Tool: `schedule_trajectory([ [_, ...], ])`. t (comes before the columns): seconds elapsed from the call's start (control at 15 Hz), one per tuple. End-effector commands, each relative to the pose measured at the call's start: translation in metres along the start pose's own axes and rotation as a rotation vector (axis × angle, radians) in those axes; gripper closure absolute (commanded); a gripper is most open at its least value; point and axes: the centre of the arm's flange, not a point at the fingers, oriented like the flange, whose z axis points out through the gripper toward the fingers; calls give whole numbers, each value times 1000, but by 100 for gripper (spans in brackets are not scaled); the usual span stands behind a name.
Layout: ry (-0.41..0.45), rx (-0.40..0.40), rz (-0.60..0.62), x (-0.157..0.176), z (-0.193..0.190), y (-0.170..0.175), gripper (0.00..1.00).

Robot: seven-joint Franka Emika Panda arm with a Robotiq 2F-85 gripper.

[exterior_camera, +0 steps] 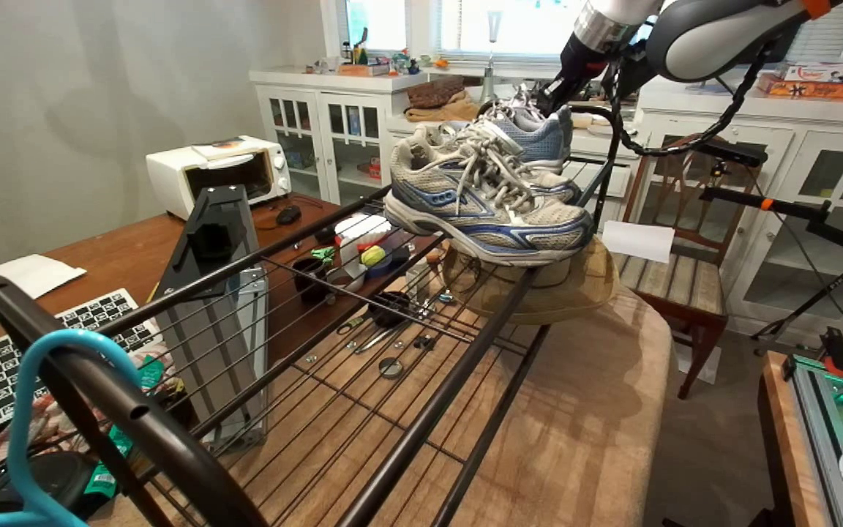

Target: Unstack the two pairs of sneakers.

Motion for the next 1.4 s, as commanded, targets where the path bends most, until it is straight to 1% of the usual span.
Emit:
schedule_trajectory([
  [0.0, 23, -2, 37, 1, -11, 1, 35],
  [0.13, 41, -6, 52, 4, -20, 4, 22],
  [0.2, 45, -10, 63, 5, -26, 6, 13],
  [0.33, 29, -21, 88, 8, -37, 9, 0],
  [0.47, 1, -37, 108, 10, -49, 11, 0],
  [0.73, -47, -22, 107, 9, -78, 14, 0],
  [0.93, -71, -16, 138, 10, -97, 14, 0],
  [1.13, -117, 37, 143, 10, -112, 12, 0],
  [1.2, -132, 33, 151, 10, -114, 10, 0],
  [1.33, -144, 64, 139, 8, -119, 5, 0],
])
